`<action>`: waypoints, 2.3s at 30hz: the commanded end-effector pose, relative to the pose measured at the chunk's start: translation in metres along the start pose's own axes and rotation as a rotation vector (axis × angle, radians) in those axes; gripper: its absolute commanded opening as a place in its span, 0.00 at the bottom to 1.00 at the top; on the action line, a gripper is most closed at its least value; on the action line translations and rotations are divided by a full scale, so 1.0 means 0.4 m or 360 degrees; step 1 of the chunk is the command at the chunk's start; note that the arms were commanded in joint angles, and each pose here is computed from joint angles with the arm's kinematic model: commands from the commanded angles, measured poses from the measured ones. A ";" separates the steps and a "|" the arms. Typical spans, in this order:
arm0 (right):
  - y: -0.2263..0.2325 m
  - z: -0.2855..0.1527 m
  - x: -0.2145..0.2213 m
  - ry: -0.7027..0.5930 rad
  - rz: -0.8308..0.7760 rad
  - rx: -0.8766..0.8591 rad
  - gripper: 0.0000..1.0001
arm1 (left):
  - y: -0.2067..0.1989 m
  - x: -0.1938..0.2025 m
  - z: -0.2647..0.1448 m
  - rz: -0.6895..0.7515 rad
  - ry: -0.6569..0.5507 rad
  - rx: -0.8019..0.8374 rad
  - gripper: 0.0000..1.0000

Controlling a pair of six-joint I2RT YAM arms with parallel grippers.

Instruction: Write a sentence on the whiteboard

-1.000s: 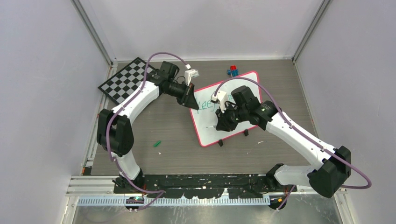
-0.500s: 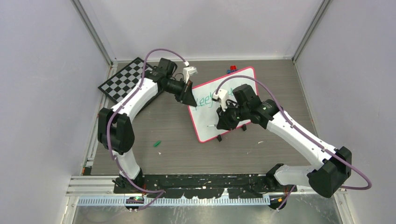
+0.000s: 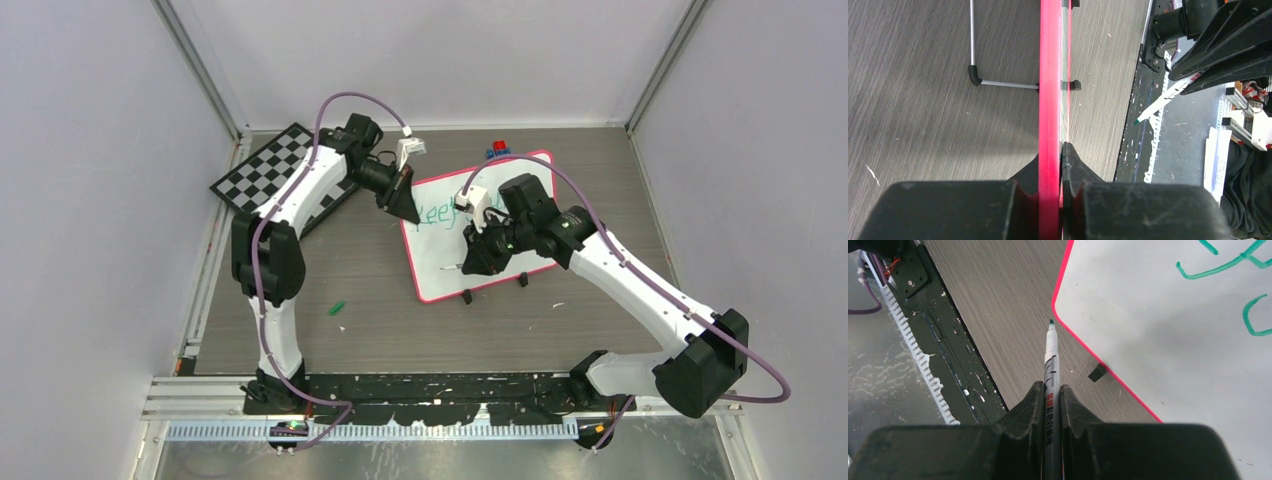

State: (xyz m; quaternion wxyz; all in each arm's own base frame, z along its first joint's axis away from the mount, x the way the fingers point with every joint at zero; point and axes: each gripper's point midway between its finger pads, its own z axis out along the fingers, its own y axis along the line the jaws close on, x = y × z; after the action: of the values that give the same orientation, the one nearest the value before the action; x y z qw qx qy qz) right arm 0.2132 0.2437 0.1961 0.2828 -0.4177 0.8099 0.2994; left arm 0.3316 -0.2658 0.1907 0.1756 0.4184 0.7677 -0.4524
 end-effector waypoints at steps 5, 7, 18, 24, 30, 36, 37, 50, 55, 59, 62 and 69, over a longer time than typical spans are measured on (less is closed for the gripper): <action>-0.005 -0.016 -0.054 -0.0093 -0.0007 0.0003 0.00 | 0.033 -0.002 -0.026 0.0080 0.0044 -0.0125 0.18; -0.016 -0.019 -0.057 -0.0106 0.0012 0.0028 0.00 | 0.022 -0.001 -0.030 0.0059 0.0032 -0.0123 0.26; -0.092 0.001 -0.091 -0.0227 0.0138 0.0231 0.00 | 0.013 -0.010 -0.062 -0.0021 -0.0163 -0.0135 0.36; -0.114 0.036 -0.072 -0.0192 0.0158 0.0243 0.00 | 0.015 -0.007 -0.052 -0.0040 -0.0174 -0.0103 0.36; -0.129 0.063 -0.065 -0.0185 0.0161 0.0269 0.00 | 0.016 -0.010 -0.044 -0.0062 -0.0199 -0.0075 0.36; -0.121 0.078 -0.077 -0.0203 0.0148 0.0252 0.00 | 0.008 -0.013 -0.034 -0.0083 -0.0224 -0.0031 0.32; -0.118 0.081 -0.079 -0.0200 0.0142 0.0247 0.00 | 0.008 -0.012 -0.032 -0.0089 -0.0225 -0.0027 0.31; -0.116 0.107 -0.078 -0.0154 0.0097 0.0279 0.00 | 0.011 -0.009 -0.013 -0.0097 -0.0220 0.0010 0.07; -0.118 0.107 -0.089 -0.0166 0.0093 0.0283 0.00 | 0.016 -0.003 -0.013 -0.0089 -0.0201 -0.0011 0.00; -0.119 0.105 -0.095 -0.0174 0.0085 0.0288 0.00 | 0.018 0.000 -0.014 -0.0081 -0.0192 -0.0023 0.00; -0.121 0.102 -0.099 -0.0178 0.0076 0.0297 0.00 | 0.020 0.002 -0.013 -0.0082 -0.0188 -0.0029 0.00; -0.139 0.110 -0.084 -0.0145 0.0071 0.0343 0.00 | 0.019 -0.001 -0.015 -0.0074 -0.0192 -0.0032 0.00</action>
State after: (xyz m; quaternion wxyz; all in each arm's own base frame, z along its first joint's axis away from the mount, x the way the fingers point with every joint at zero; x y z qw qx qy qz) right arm 0.2689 0.2604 0.1592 0.3162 -0.3499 0.8471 0.2451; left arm 0.3329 -0.2633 0.1825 0.1890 0.3575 0.7687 -0.4956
